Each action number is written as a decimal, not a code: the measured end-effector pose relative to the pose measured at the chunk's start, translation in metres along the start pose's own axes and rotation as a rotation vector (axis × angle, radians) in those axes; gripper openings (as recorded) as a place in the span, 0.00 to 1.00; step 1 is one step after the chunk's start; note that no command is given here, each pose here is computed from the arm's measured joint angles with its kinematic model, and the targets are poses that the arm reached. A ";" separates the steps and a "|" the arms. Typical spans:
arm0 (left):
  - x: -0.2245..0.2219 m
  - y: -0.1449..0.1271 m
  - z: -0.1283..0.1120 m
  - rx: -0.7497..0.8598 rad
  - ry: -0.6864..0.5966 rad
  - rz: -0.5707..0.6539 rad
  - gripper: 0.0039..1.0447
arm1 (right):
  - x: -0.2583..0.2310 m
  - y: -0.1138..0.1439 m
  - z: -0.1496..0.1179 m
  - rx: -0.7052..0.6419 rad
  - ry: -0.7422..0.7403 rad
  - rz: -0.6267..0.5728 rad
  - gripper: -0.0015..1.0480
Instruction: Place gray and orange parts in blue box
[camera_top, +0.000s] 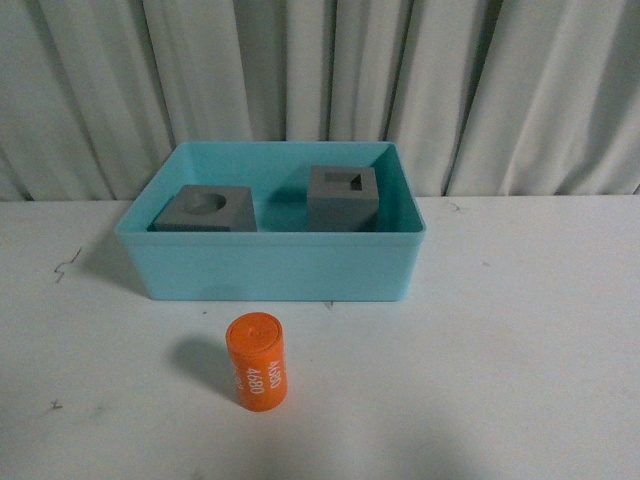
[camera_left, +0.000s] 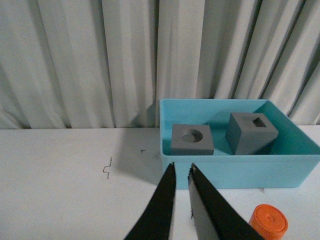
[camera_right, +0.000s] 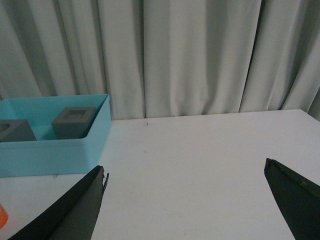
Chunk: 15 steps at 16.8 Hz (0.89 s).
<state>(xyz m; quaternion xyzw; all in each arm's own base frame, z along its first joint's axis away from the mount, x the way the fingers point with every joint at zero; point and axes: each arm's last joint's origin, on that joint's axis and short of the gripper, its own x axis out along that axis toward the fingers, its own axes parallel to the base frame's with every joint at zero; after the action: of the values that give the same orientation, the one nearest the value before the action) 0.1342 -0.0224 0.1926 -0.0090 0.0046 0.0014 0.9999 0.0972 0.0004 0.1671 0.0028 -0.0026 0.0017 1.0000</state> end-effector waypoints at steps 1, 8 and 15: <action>-0.002 0.003 -0.002 0.001 -0.003 0.001 0.01 | 0.000 0.000 0.000 0.000 0.000 0.000 0.94; -0.017 0.023 -0.015 0.003 -0.011 0.001 0.01 | 0.000 0.000 0.000 0.000 0.000 0.001 0.94; -0.025 0.023 -0.023 0.003 -0.018 -0.004 0.01 | 0.000 0.000 0.000 0.000 0.000 0.001 0.94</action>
<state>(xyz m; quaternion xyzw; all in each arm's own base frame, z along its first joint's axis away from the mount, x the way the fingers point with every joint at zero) 0.1087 -0.0001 0.1693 -0.0073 -0.0043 -0.0004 1.0000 0.0972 0.0004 0.1671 0.0028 -0.0026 0.0021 1.0000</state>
